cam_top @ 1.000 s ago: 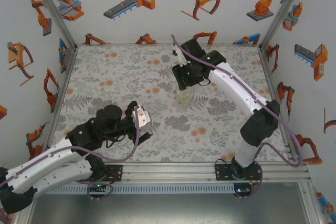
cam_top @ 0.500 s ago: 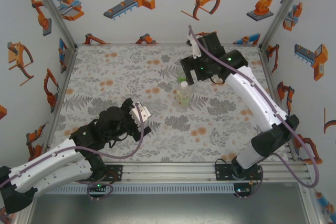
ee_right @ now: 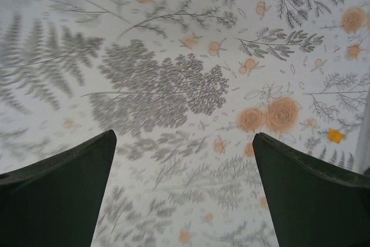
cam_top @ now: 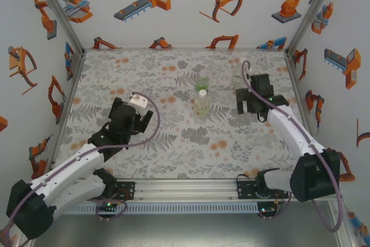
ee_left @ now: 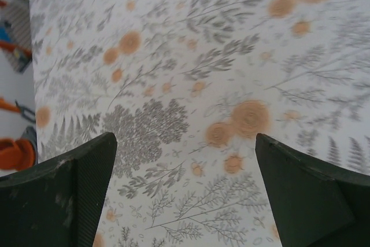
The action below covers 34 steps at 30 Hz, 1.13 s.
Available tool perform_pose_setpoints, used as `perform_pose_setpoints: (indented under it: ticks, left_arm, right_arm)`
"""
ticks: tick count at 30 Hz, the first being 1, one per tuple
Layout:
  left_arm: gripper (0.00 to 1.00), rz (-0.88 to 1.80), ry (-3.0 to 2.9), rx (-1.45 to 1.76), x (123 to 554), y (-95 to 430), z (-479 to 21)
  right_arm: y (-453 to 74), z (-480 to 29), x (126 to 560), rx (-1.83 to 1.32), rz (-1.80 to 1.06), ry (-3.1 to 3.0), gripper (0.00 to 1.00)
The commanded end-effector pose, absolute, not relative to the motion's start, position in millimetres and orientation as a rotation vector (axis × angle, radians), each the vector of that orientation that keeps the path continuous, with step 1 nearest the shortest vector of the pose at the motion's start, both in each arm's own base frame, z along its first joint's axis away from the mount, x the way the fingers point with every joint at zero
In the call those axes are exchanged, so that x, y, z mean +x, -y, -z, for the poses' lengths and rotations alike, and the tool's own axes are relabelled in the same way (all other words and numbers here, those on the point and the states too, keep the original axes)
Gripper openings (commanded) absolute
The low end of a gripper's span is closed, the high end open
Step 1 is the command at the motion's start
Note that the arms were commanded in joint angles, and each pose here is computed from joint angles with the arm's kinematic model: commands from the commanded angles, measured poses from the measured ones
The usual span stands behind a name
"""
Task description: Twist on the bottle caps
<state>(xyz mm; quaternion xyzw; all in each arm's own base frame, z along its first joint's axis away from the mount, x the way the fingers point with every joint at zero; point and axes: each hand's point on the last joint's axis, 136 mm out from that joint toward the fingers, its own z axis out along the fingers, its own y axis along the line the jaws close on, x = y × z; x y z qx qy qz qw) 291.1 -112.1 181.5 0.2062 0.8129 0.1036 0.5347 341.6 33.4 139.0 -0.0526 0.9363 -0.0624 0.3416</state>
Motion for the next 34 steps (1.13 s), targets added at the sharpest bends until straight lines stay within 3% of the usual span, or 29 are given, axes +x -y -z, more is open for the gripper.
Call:
perform_pose_setpoints:
  ticks: [1,10,15,25,34]
  left_arm:
    - [0.97,-0.246,-1.907,0.282,309.2,84.1,-180.5]
    - [0.97,-0.135,-1.858,0.13,348.6,51.2,-148.2]
    - [0.97,-0.133,-1.875,0.108,369.1,36.6,-127.4]
    - [0.97,0.023,-1.927,0.045,395.5,14.4,-89.7]
    - [0.97,0.001,-1.951,-0.02,398.0,3.6,-89.2]
  right_arm:
    - [-21.6,-143.6,371.1,-0.054,0.126,-2.148,0.93]
    - [-2.9,-113.3,389.2,-0.042,0.168,-1.94,0.97]
    - [29.0,-92.1,389.2,0.124,0.096,-1.893,0.96]
    - [24.3,-90.5,389.4,0.098,0.076,-1.912,0.99]
    - [19.4,-89.6,388.7,0.066,0.058,-1.919,0.99]
